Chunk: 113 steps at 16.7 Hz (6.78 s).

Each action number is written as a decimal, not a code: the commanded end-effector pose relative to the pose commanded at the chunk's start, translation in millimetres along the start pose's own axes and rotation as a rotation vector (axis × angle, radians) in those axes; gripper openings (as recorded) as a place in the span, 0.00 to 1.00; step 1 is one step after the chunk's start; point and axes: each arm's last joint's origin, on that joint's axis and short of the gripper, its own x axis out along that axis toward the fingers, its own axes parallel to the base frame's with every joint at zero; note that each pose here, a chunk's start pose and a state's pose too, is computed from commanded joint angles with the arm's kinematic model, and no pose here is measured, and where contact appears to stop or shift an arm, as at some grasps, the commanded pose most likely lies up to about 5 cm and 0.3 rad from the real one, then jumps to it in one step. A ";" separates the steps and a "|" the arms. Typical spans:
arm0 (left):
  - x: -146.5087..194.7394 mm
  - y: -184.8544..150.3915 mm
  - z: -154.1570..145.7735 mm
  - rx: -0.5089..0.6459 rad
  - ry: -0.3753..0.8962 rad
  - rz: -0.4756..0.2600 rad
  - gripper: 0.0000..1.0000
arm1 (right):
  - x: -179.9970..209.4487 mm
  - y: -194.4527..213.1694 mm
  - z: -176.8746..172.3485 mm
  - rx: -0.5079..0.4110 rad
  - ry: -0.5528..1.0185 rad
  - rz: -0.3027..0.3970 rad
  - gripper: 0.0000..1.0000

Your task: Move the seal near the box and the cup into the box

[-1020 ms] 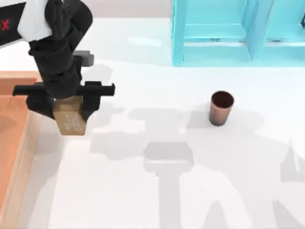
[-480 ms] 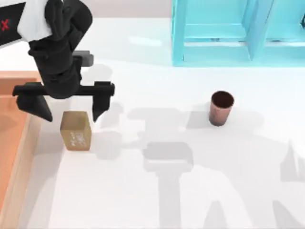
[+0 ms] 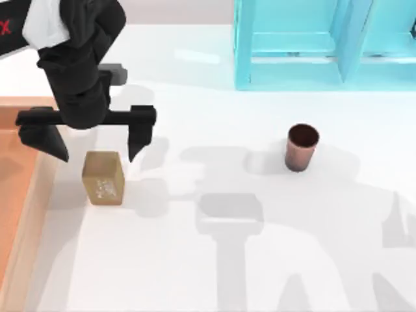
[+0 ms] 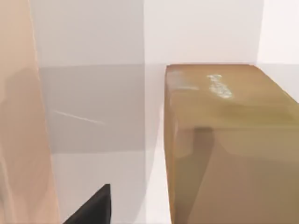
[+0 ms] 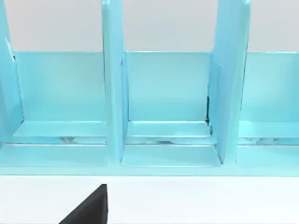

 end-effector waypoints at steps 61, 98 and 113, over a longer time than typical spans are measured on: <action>57.8 -271.9 9.8 -0.006 -0.402 0.001 0.00 | 0.0 0.0 0.0 0.000 0.000 0.000 1.00; -60.2 141.1 -47.1 -0.006 -0.237 0.019 0.00 | 0.0 0.0 0.0 0.000 0.000 0.000 1.00; -34.8 214.0 -174.9 0.023 -0.309 -0.017 0.00 | 0.0 0.0 0.0 0.000 0.000 0.000 1.00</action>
